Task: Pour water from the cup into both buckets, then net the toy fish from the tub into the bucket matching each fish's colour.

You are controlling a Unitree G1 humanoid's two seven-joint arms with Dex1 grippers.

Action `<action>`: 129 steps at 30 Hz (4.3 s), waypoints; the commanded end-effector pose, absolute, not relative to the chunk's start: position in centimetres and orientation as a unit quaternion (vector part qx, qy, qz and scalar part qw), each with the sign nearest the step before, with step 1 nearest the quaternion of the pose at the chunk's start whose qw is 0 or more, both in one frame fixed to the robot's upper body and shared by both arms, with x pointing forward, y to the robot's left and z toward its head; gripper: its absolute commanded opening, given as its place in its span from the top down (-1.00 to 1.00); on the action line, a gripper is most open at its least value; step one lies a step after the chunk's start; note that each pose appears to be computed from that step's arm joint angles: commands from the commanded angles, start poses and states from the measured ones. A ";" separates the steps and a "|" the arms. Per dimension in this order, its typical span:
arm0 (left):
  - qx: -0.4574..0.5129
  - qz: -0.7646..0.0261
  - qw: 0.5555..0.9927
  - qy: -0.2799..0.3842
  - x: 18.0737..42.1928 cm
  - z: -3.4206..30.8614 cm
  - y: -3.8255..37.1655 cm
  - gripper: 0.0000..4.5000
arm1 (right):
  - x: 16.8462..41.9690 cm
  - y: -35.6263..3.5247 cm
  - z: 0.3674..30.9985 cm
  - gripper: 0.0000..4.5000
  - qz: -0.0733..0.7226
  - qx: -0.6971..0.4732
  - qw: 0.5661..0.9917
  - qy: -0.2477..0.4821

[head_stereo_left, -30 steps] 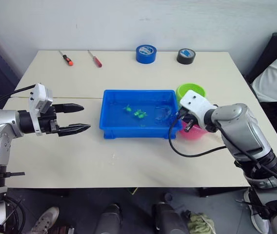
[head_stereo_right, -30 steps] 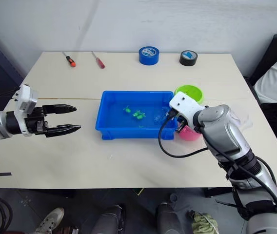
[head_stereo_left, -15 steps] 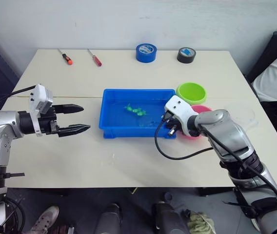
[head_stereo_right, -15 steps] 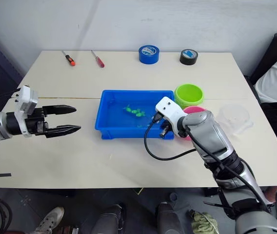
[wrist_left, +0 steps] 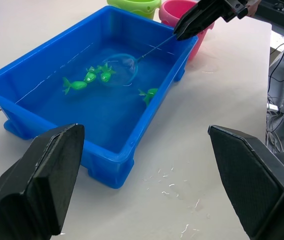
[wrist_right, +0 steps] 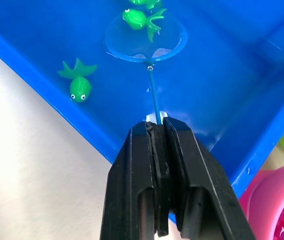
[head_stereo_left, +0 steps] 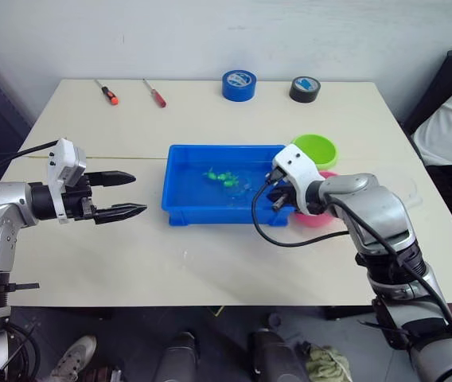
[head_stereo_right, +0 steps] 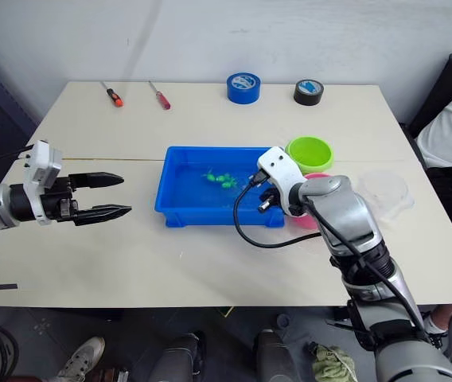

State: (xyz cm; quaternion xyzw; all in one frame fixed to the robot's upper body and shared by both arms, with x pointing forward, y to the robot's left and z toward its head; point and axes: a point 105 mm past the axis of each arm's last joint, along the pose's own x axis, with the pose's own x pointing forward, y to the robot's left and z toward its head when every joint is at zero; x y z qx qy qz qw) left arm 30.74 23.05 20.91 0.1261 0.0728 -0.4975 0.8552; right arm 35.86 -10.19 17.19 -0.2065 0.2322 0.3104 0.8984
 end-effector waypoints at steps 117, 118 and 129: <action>0.168 -0.530 0.831 0.018 34.2 23.8 21.6 -0.92 | 35.8 -24.2 27.0 1.00 0.024 -0.893 0.436 -0.110; 0.168 -0.528 0.832 0.018 34.2 23.9 21.7 -0.92 | 35.7 -23.6 28.4 1.00 0.013 -0.882 0.455 -0.124; 0.171 -0.505 0.846 0.017 34.0 24.2 23.0 -0.92 | 34.8 -20.1 28.4 1.00 0.206 -0.527 0.824 -0.015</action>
